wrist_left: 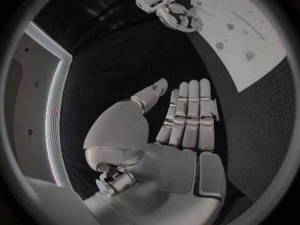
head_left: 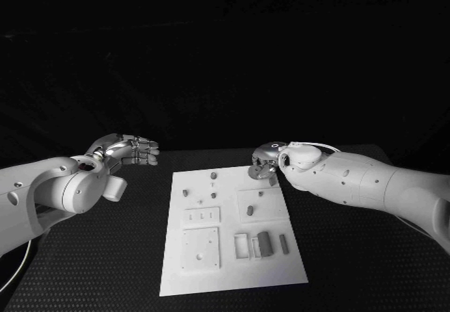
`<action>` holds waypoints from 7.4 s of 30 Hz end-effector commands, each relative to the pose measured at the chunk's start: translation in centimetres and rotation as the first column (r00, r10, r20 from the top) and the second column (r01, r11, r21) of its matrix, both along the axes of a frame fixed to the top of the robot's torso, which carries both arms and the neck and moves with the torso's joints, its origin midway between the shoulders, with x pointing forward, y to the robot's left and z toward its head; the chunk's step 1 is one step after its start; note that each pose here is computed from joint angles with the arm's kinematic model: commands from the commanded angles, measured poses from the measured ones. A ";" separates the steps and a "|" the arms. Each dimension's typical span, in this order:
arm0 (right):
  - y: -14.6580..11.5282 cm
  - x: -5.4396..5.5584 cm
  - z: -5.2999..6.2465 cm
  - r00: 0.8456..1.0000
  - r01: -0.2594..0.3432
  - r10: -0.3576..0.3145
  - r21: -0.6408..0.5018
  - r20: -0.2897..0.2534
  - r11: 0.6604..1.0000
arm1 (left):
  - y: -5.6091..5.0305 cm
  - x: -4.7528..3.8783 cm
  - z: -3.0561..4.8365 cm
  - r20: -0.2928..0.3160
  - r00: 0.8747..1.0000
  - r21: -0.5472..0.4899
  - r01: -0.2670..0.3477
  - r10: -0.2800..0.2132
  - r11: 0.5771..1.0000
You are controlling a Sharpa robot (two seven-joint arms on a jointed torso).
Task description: Assemble the parts on the task board
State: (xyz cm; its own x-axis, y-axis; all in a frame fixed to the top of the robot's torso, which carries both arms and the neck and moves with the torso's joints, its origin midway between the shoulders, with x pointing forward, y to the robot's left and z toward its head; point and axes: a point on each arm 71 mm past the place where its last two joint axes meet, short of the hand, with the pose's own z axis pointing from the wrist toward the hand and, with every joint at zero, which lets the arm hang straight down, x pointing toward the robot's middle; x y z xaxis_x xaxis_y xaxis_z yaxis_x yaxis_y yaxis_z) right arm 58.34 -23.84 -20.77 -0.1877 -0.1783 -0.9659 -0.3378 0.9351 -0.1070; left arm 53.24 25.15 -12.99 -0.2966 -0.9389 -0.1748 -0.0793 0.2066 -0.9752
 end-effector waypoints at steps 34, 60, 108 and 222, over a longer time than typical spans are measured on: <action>0.0 -0.1 -0.7 1.000 -0.017 0.016 -0.070 -0.015 0.997 | -0.2 -0.07 0.08 0.003 1.000 -0.004 0.017 -0.017 1.000; 1.8 -0.7 0.2 0.987 -0.056 0.064 -0.058 0.145 0.997 | 0.0 -0.07 0.11 0.005 1.000 -0.002 0.011 -0.011 1.000; 14.2 -3.8 0.7 0.951 -0.262 0.261 -0.015 0.164 0.965 | -0.5 -0.01 0.13 0.006 1.000 -0.003 0.020 -0.020 1.000; 14.0 -3.2 -2.5 0.973 -0.217 0.216 0.004 0.085 0.976 | -0.7 0.37 0.12 0.008 1.000 -0.001 0.021 -0.021 1.000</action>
